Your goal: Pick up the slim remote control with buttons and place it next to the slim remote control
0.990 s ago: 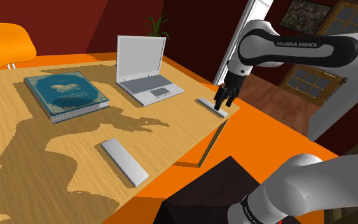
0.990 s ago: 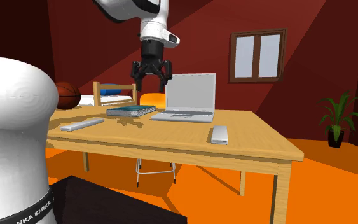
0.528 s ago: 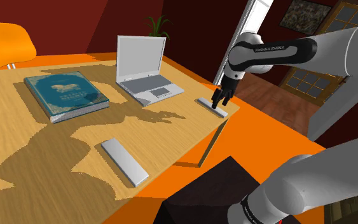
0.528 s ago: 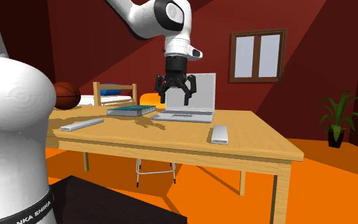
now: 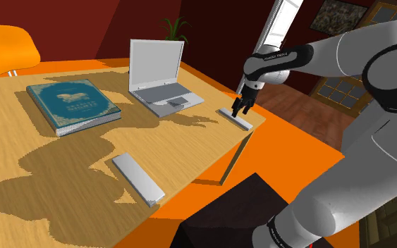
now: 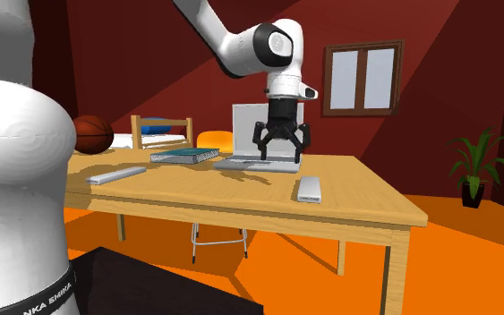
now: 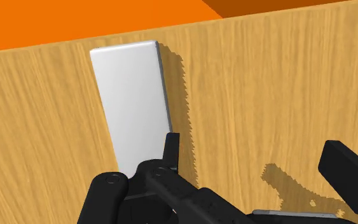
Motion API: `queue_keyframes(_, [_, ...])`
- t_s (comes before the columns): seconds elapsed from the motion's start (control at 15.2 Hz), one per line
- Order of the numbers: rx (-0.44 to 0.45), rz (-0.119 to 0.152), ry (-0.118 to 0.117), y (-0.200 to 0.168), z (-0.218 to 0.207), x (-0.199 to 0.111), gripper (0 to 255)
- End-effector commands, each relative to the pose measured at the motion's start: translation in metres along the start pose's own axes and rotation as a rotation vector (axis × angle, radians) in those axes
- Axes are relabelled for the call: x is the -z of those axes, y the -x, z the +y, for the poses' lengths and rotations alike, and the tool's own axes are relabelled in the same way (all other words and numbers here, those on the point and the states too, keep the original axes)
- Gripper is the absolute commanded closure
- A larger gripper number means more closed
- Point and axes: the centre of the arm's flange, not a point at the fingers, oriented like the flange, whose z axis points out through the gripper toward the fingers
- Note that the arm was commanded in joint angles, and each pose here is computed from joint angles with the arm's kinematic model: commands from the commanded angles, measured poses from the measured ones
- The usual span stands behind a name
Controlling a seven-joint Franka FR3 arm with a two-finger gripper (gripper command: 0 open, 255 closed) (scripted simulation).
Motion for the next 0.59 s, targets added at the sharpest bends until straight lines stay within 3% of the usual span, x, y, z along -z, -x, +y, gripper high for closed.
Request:
queue_keyframes(0.0, [-0.002,0.009,0.003,-0.013,0.021,-0.009,0])
queue_keyframes(0.33, [-0.007,0.030,0.008,-0.048,0.069,-0.032,0])
queue_keyframes(0.53, [-0.008,0.032,0.009,-0.050,0.072,-0.044,0])
